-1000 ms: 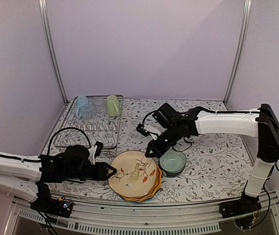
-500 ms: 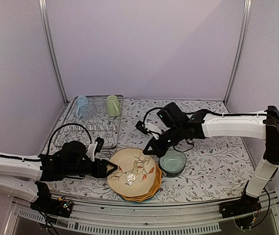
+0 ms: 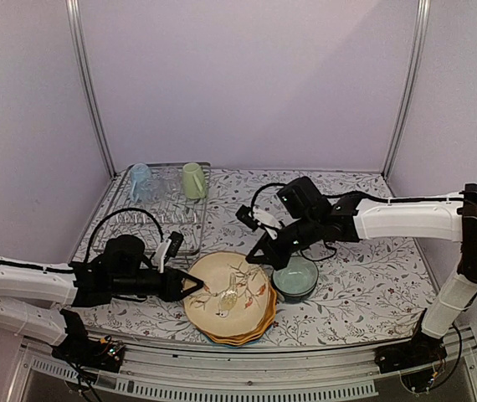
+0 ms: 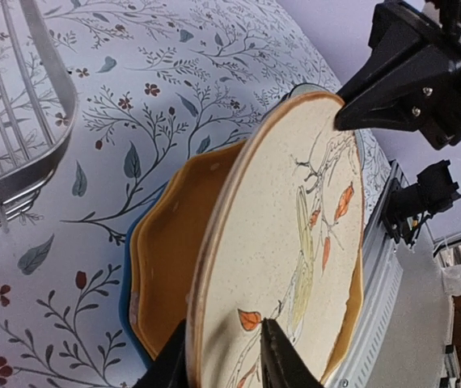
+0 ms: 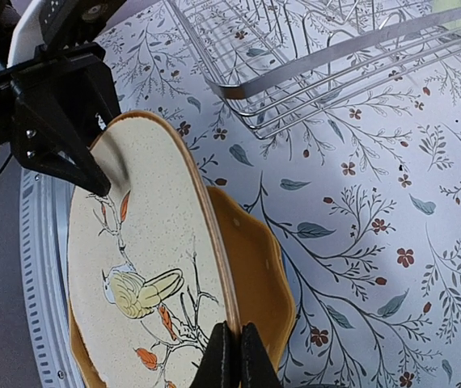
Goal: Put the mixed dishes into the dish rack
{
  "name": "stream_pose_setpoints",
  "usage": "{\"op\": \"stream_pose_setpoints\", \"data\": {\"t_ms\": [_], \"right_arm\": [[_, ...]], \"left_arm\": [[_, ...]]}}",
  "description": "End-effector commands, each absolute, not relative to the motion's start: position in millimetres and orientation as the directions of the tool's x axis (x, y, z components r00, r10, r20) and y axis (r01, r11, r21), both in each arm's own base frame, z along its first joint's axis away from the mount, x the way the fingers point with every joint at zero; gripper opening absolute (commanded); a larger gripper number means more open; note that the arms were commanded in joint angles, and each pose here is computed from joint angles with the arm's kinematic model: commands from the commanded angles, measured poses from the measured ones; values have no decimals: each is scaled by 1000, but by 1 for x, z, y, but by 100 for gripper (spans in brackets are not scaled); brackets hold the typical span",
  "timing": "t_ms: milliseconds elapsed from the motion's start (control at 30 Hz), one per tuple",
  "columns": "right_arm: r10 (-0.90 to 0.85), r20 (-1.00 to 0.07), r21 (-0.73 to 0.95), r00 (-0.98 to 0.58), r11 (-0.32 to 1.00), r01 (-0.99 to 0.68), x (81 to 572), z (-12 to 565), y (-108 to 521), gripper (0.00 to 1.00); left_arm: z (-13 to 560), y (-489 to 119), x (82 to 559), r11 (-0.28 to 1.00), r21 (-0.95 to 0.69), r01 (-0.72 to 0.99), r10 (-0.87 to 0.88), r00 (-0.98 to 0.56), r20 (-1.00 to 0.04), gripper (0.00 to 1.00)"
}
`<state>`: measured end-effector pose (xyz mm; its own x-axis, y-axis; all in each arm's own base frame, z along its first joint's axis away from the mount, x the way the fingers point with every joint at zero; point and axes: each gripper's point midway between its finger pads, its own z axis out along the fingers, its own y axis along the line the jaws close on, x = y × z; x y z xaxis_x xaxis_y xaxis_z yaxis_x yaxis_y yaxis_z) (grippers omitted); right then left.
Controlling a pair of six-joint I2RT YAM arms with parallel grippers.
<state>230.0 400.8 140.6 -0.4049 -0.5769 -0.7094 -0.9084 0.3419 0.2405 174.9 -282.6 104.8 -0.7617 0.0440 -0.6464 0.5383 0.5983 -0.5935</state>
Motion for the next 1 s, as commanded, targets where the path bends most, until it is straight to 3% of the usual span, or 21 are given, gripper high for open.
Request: {"op": "stream_pose_setpoints", "data": {"t_ms": [0,200,467,800,967], "right_arm": [[-524,-776,189,-350,335,-923,242,163,403,0],[-523,-776,201,-353,325,-924,240,164,405,0],[-535,-766,206,-357,321,-924,238,170,403,1],[-513,-768,197,-382,378,-905,249,195,393,49],[-462,-801,175,-380,426,-888,258,228,385,73]], "left_arm": [[120,-292,170,517,-621,589,45,-743,-668,23],[135,-295,172,496,-621,607,35,-729,-684,0],[167,-295,179,498,-598,628,7,-692,-722,0],[220,-290,186,492,-592,638,-77,-645,-760,0],[241,-281,200,555,-569,607,-115,-621,-775,0]]}}
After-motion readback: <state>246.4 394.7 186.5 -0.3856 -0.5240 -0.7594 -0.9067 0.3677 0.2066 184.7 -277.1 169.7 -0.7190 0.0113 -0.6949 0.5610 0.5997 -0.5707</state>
